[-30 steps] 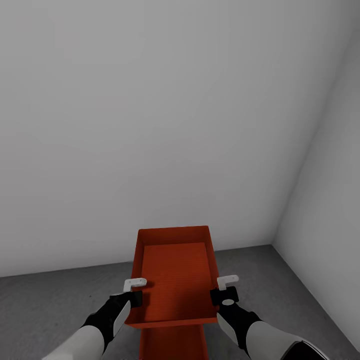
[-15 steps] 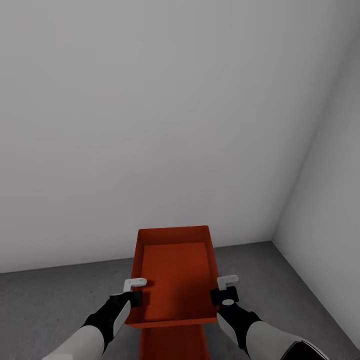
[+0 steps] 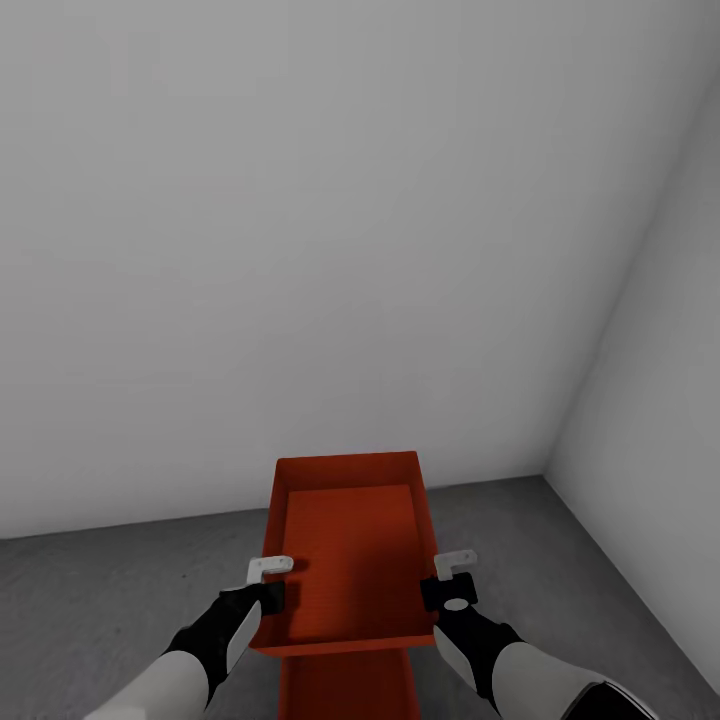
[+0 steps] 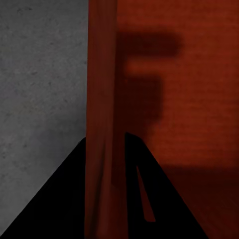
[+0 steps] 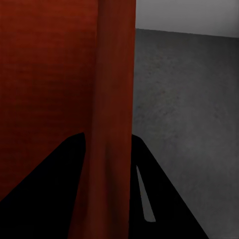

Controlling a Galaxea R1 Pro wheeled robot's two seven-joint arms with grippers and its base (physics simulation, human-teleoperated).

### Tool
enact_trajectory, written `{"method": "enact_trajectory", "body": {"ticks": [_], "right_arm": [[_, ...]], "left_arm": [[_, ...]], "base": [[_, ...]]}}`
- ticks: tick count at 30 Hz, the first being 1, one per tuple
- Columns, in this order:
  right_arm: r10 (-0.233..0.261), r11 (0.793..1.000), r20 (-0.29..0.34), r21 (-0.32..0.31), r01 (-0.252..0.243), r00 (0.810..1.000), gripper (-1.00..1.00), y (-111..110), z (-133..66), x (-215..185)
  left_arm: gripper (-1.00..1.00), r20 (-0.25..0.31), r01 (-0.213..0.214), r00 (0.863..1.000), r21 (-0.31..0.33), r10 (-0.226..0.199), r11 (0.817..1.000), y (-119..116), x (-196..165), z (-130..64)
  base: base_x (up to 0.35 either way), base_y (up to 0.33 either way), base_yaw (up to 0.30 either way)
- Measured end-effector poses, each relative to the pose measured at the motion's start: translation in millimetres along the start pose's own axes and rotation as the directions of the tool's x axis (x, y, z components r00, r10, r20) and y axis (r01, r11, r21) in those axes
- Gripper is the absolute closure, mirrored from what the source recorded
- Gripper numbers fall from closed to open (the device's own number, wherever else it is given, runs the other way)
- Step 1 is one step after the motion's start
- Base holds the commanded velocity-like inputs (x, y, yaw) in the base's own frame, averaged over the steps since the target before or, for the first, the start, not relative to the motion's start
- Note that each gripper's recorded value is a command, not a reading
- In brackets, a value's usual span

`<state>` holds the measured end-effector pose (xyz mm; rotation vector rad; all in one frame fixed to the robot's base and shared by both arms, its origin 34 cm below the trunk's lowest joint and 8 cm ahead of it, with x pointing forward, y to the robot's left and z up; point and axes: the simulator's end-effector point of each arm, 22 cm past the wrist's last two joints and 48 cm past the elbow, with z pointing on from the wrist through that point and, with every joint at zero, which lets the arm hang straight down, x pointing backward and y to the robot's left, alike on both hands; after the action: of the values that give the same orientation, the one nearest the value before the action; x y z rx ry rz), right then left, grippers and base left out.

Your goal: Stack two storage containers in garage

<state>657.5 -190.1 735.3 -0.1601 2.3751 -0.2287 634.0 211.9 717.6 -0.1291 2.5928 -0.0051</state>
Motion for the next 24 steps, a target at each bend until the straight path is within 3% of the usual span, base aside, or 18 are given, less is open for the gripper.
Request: {"method": "enact_trajectory", "body": {"ticks": [24], "right_arm": [[-0.005,1.000,-0.037,-0.007,0.004,0.999,1.00,5,8.1,20]], "left_arm": [[1.00,-0.038,-0.001,0.999,-0.004,0.001,1.000,1,18,11.3]], "base": [[0.000,0.000,0.000]]}}
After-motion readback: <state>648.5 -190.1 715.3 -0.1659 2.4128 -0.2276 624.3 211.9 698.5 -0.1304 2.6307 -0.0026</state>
